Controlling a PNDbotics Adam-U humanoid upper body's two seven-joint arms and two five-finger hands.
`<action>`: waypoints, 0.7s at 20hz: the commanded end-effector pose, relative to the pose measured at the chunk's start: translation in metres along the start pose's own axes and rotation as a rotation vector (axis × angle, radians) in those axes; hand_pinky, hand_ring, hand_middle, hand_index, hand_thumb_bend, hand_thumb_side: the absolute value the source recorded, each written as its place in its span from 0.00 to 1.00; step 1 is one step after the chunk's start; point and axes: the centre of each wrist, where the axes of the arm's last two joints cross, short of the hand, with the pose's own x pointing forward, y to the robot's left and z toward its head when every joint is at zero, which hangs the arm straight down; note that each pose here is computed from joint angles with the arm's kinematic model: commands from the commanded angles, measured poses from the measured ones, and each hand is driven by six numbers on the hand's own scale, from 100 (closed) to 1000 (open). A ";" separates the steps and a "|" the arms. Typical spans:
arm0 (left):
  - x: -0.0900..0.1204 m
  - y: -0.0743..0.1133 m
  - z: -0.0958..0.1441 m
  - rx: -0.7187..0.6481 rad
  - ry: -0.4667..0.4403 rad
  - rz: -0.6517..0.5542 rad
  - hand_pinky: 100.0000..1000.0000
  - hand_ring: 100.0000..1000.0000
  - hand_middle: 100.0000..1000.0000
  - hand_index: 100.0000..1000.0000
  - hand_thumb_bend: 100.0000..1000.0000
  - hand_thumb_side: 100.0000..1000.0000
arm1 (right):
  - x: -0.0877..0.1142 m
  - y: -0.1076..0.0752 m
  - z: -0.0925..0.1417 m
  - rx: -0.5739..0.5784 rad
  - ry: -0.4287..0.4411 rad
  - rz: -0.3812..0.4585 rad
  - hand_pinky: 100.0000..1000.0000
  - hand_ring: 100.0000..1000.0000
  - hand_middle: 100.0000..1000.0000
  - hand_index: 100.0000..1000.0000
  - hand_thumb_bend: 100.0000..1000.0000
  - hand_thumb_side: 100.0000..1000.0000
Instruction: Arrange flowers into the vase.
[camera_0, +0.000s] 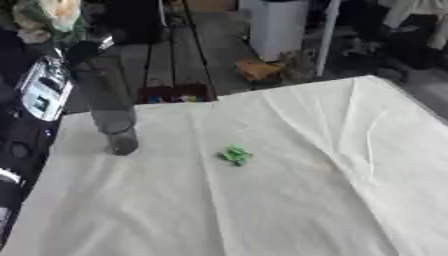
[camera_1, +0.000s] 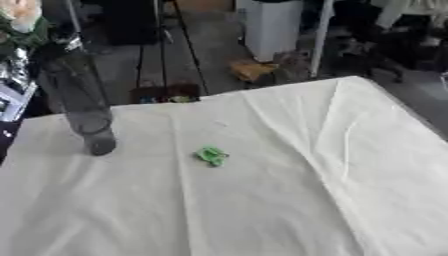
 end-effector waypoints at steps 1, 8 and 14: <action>0.011 0.029 -0.007 0.067 -0.014 -0.014 0.82 0.79 0.77 0.82 1.00 0.75 | 0.006 -0.007 -0.004 0.004 -0.016 0.019 0.78 0.82 0.86 0.94 0.08 0.44; 0.006 0.026 -0.009 0.013 0.019 -0.070 0.83 0.79 0.76 0.81 1.00 0.78 | 0.004 -0.008 -0.002 0.004 -0.010 0.018 0.78 0.82 0.86 0.94 0.07 0.44; 0.004 0.025 -0.009 -0.012 0.032 -0.122 0.84 0.80 0.77 0.82 1.00 0.78 | 0.004 -0.008 -0.002 0.003 -0.007 0.016 0.78 0.82 0.86 0.94 0.07 0.44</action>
